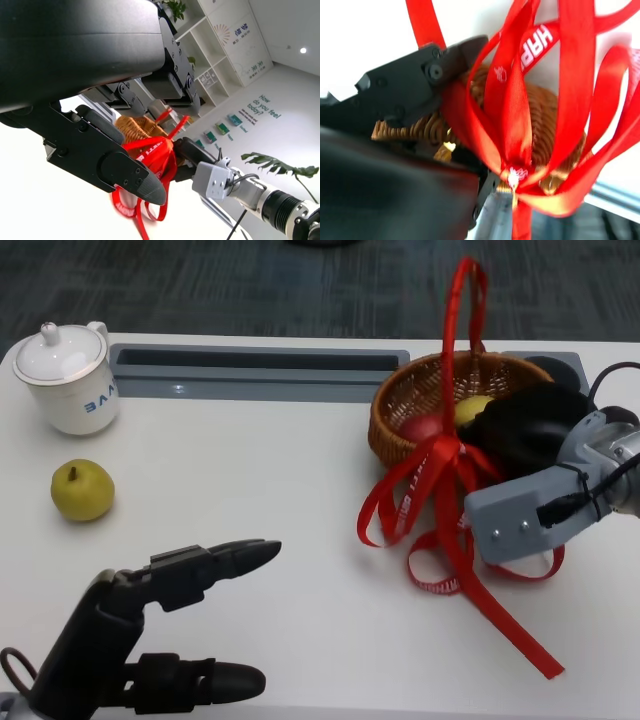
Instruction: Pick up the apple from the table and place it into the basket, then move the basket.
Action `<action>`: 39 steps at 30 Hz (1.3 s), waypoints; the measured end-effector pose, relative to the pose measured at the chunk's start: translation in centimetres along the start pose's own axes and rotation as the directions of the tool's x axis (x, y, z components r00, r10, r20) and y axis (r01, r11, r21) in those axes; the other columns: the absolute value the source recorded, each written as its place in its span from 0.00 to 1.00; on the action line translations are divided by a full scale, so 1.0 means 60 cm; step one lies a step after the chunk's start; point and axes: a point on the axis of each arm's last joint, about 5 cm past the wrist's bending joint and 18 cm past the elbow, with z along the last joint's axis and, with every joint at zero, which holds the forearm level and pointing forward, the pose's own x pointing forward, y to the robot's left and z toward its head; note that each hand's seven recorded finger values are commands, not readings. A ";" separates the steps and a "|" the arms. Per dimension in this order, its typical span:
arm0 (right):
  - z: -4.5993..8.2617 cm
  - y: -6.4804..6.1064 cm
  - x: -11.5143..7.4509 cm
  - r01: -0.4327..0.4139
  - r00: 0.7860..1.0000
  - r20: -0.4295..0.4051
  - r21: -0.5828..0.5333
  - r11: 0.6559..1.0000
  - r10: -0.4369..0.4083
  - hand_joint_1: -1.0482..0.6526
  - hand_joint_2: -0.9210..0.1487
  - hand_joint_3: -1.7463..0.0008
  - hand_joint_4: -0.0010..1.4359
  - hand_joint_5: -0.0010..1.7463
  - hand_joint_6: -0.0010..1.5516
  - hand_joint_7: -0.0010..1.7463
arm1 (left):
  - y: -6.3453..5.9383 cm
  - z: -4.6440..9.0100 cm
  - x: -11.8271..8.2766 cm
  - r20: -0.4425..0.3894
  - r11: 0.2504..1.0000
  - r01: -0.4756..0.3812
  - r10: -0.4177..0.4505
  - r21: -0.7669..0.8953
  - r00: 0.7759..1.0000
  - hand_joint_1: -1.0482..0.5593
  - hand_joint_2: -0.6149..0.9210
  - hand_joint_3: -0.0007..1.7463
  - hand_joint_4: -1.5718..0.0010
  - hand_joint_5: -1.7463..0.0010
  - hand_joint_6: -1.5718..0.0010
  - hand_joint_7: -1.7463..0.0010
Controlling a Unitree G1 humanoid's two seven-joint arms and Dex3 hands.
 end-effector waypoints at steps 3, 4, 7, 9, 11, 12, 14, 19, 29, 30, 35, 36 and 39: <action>-0.008 -0.007 0.000 0.003 0.996 -0.091 0.038 0.999 0.001 0.41 0.03 1.00 0.82 0.11 0.65 0.01 | 0.001 0.002 -0.012 -0.011 1.000 -0.007 0.007 0.017 1.000 0.31 0.88 0.00 0.53 0.99 0.54 1.00; -0.011 -0.009 0.000 0.008 0.993 -0.116 0.052 0.999 -0.002 0.41 0.03 1.00 0.84 0.11 0.66 0.01 | 0.001 0.003 -0.016 -0.013 1.000 -0.009 0.009 0.021 1.000 0.31 0.88 0.00 0.53 0.99 0.54 1.00; -0.016 -0.014 -0.001 0.022 0.984 -0.178 0.087 0.996 -0.006 0.40 0.02 1.00 0.85 0.12 0.68 0.01 | 0.001 0.005 -0.027 -0.013 1.000 -0.014 0.014 0.027 1.000 0.33 0.88 0.00 0.53 1.00 0.54 1.00; -0.019 -0.018 -0.001 0.026 0.977 -0.215 0.103 0.994 -0.004 0.40 0.02 1.00 0.81 0.22 0.68 0.01 | 0.003 0.006 -0.035 -0.019 0.999 -0.019 0.020 0.034 1.000 0.33 0.88 0.00 0.53 1.00 0.53 1.00; -0.020 -0.021 0.000 0.031 0.969 -0.246 0.115 0.993 -0.002 0.41 0.01 1.00 0.75 0.28 0.68 0.00 | 0.005 0.008 -0.044 -0.031 0.999 -0.024 0.025 0.041 0.999 0.33 0.88 0.00 0.53 1.00 0.53 0.99; -0.020 -0.022 0.000 0.034 0.966 -0.257 0.120 0.992 -0.002 0.42 0.01 1.00 0.74 0.25 0.68 0.00 | 0.006 0.009 -0.048 -0.035 0.999 -0.026 0.027 0.044 0.999 0.33 0.88 0.00 0.52 1.00 0.53 0.99; -0.018 -0.024 0.002 0.039 0.962 -0.272 0.128 0.991 -0.003 0.42 0.01 1.00 0.76 0.14 0.68 0.00 | 0.006 0.011 -0.055 -0.044 0.998 -0.030 0.032 0.047 0.999 0.33 0.89 0.00 0.52 1.00 0.53 1.00; -0.012 -0.026 0.007 0.055 0.954 -0.301 0.155 0.986 -0.006 0.42 0.00 1.00 0.80 0.06 0.68 0.00 | 0.003 0.016 -0.071 -0.074 0.999 -0.035 0.038 0.042 0.997 0.34 0.88 0.00 0.52 1.00 0.53 1.00; -0.012 -0.029 0.009 0.092 0.937 -0.350 0.218 0.971 -0.010 0.41 0.00 1.00 0.80 0.02 0.67 0.00 | 0.002 0.017 -0.076 -0.059 0.998 -0.053 0.055 0.035 0.997 0.33 0.89 0.00 0.52 1.00 0.53 1.00; -0.013 -0.029 0.008 0.097 0.935 -0.356 0.225 0.970 -0.011 0.41 0.01 1.00 0.79 0.02 0.66 0.00 | 0.002 0.017 -0.076 -0.058 0.998 -0.054 0.056 0.035 0.997 0.33 0.89 0.00 0.52 1.00 0.53 1.00; -0.014 -0.030 0.008 0.106 0.931 -0.364 0.239 0.965 -0.012 0.34 0.09 1.00 0.68 0.00 0.56 0.00 | 0.001 0.017 -0.075 -0.053 0.998 -0.058 0.060 0.035 0.997 0.32 0.88 0.00 0.51 1.00 0.53 1.00; -0.014 -0.030 0.008 0.107 0.932 -0.363 0.242 0.964 -0.013 0.33 0.10 1.00 0.65 0.00 0.53 0.00 | 0.001 0.017 -0.075 -0.051 0.998 -0.058 0.060 0.035 0.997 0.33 0.88 0.00 0.51 1.00 0.53 1.00; -0.014 -0.030 0.008 0.112 0.934 -0.358 0.249 0.962 -0.016 0.30 0.13 1.00 0.57 0.00 0.45 0.00 | 0.000 0.017 -0.074 -0.047 0.998 -0.056 0.058 0.036 0.997 0.33 0.88 0.00 0.51 1.00 0.53 1.00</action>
